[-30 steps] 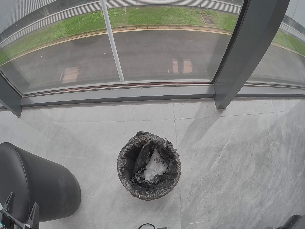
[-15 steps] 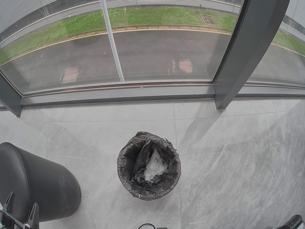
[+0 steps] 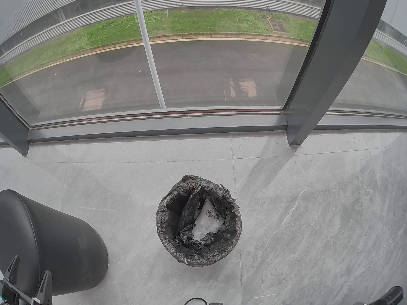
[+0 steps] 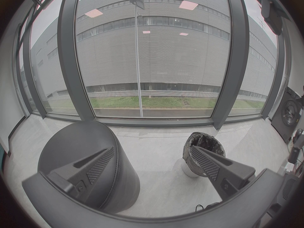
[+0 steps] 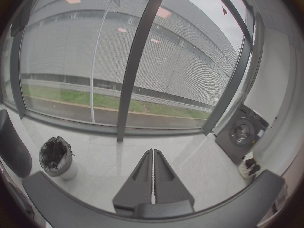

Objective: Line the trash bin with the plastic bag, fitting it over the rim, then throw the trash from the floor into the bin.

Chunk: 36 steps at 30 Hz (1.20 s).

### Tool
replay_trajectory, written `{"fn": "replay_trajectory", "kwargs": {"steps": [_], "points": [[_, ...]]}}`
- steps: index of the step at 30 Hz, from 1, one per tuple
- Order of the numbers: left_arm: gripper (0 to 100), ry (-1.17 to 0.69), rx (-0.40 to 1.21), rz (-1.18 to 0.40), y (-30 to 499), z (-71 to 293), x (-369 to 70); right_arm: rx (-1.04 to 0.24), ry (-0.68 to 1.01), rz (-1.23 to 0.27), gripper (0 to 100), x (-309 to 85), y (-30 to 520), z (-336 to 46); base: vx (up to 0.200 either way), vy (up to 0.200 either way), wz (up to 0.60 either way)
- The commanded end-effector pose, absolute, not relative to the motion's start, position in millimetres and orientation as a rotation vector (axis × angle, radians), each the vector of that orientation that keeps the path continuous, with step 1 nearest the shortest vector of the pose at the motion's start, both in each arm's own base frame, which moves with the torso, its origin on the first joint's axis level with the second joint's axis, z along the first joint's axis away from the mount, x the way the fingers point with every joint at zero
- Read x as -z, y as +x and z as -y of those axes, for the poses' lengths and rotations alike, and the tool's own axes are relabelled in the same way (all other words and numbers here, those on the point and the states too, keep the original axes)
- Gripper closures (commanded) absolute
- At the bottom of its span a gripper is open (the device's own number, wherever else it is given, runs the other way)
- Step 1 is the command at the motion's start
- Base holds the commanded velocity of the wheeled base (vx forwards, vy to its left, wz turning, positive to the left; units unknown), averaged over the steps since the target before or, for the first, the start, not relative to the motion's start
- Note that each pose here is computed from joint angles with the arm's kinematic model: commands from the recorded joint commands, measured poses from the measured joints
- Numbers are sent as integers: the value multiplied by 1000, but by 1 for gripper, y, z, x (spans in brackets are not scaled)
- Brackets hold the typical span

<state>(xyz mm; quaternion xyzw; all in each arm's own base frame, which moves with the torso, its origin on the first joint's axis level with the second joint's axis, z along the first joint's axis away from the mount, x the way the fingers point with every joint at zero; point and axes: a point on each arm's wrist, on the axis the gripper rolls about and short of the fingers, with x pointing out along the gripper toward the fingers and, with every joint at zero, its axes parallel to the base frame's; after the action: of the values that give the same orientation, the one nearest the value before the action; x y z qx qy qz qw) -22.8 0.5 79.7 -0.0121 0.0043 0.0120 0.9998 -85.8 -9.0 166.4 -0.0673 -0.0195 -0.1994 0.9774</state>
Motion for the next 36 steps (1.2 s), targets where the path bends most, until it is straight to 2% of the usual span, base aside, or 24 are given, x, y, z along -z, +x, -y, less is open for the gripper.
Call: {"fn": "replay_trajectory", "kwargs": {"steps": [1,6,10,14,16,19,22,36], "points": [[0,-24,-25,-6,-23,-1,-75,120,-79,156,100,-92,-24,2,0,0,0],[0,-24,-25,-6,-23,-1,-75,105,-69,58,100,-82,-23,2,0,0,0],[0,-24,-23,-6,-23,-1,-75,102,-53,69,100,-83,-23,2,0,0,0],[0,-24,-25,-6,-23,-1,-75,-8,-33,52,100,-81,-23,0,0,0,0],[0,-26,-23,-6,-23,-1,-75,-24,-27,52,100,-81,-23,-1,0,0,0],[0,-24,-23,-6,-23,-1,-75,-1,-26,52,100,-81,-23,0,0,0,0],[0,-24,-23,-6,-23,-1,-75,-14,-46,-13,100,-75,-23,0,0,0,0],[0,-24,-25,-6,-23,-1,-75,-25,-3,2,100,-76,-23,-1,0,0,0]]}}
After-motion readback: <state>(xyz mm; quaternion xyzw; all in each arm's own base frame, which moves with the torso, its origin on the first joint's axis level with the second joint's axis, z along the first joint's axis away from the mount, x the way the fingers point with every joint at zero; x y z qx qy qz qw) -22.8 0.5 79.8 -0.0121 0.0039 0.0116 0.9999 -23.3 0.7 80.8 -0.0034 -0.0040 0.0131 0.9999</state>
